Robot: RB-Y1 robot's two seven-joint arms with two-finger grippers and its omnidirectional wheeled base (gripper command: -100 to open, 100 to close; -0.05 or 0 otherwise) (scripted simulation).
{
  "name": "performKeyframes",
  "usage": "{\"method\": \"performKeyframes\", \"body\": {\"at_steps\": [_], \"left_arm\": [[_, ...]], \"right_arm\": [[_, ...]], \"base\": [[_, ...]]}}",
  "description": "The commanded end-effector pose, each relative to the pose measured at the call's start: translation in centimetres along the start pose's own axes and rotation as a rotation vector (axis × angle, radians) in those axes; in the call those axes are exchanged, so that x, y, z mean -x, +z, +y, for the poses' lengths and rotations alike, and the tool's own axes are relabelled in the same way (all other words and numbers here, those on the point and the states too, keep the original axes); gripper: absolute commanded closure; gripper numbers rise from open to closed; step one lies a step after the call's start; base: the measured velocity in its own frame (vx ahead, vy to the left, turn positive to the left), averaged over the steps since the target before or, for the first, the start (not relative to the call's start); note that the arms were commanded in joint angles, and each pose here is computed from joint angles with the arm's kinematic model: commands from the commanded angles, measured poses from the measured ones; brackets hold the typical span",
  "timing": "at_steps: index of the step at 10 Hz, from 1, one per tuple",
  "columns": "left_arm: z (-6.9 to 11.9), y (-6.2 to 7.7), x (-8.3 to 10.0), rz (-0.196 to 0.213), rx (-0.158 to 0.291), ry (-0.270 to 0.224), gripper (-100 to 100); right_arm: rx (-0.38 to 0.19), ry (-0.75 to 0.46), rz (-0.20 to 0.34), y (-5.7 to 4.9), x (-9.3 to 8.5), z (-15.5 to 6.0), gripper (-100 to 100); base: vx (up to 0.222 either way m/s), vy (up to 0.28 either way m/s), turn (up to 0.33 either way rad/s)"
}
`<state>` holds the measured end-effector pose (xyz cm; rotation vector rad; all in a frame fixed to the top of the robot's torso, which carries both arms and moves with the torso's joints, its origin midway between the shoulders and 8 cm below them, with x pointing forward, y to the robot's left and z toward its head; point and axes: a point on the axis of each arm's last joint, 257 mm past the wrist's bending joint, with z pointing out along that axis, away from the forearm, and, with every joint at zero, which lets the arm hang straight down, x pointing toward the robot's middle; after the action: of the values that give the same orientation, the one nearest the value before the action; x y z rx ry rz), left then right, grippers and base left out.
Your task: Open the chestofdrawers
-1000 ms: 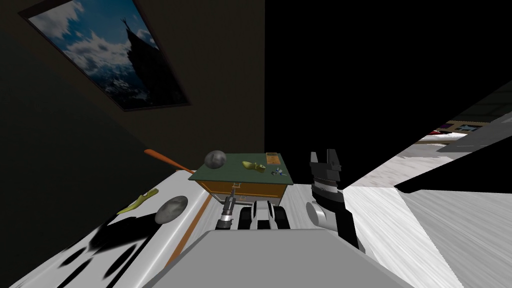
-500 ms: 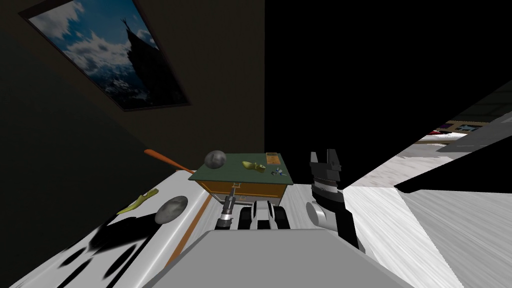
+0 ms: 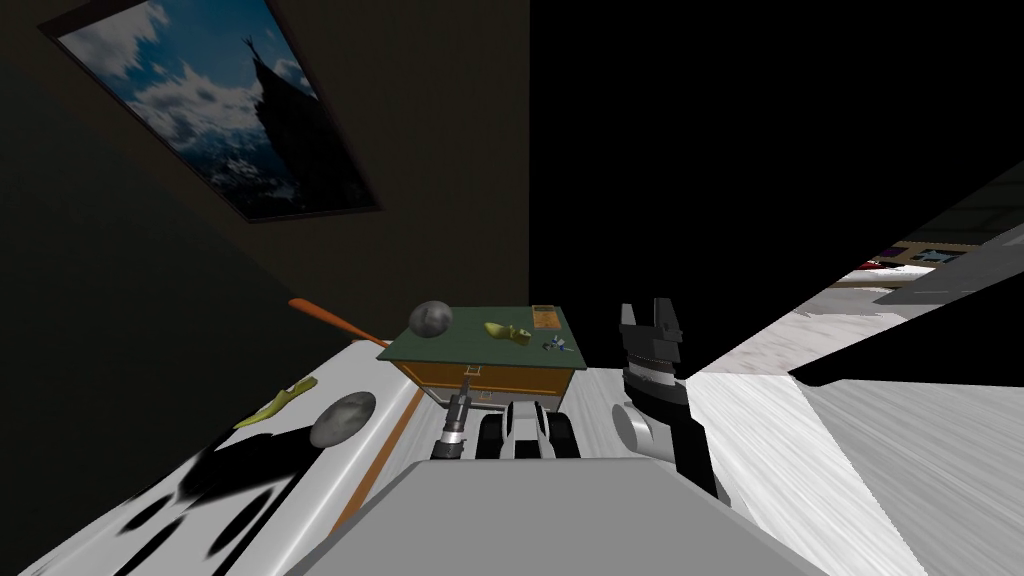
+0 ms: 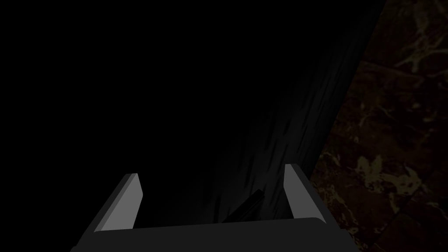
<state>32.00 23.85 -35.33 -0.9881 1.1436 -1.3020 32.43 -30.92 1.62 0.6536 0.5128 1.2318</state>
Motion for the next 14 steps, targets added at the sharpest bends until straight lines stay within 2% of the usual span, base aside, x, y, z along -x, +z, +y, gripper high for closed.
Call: {"method": "performKeyframes", "body": {"at_steps": [1, 4, 5, 6, 7, 8, 9, 12, 13, 14], "left_arm": [[0.3, -0.1, -0.4, 0.004, 0.007, 0.003, -100], [-0.1, 1.4, 0.2, 0.003, 0.008, 0.005, -100], [0.0, 1.2, 0.1, 0.004, 0.006, 0.005, -100], [0.3, 0.3, -0.3, 0.005, 0.008, 0.005, 100], [0.4, -0.1, -0.5, 0.005, 0.008, 0.005, 100], [0.4, 0.1, -0.4, 0.005, 0.01, 0.004, 100], [0.4, 0.1, -0.4, 0.005, 0.008, 0.005, -100], [-0.2, 1.8, 0.4, 0.003, 0.009, 0.005, -100], [-0.3, 1.6, 0.1, 0.005, 0.001, 0.005, -100], [0.1, 0.8, 0.0, 0.004, 0.008, 0.005, 100]], "right_arm": [[0.0, 0.0, 0.0, 0.0, 0.0, 0.0, 0], [0.0, 0.0, 0.0, 0.0, 0.0, 0.0, 0], [0.0, 0.0, 0.0, 0.0, 0.0, 0.0, 0], [0.0, 0.0, 0.0, 0.0, 0.0, 0.0, 0], [0.0, 0.0, 0.0, 0.0, 0.0, 0.0, 0], [0.0, 0.0, 0.0, 0.0, 0.0, 0.0, 0], [0.0, 0.0, 0.0, 0.0, 0.0, 0.0, 0], [0.0, 0.0, 0.0, 0.0, 0.0, 0.0, 0], [0.0, 0.0, 0.0, 0.0, 0.0, 0.0, 0], [0.0, 0.0, 0.0, 0.0, 0.0, 0.0, 0]], "base": [[-0.001, -0.022, 0.0], [0.001, -0.001, -0.003], [0.0, 0.0, 0.0], [0.0, 0.0, 0.0], [0.0, 0.0, 0.0], [0.0, 0.0, 0.0], [0.0, 0.0, 0.0], [0.0, 0.0, 0.0], [-0.01, -0.003, 0.018], [0.005, -0.013, -0.015]]}}
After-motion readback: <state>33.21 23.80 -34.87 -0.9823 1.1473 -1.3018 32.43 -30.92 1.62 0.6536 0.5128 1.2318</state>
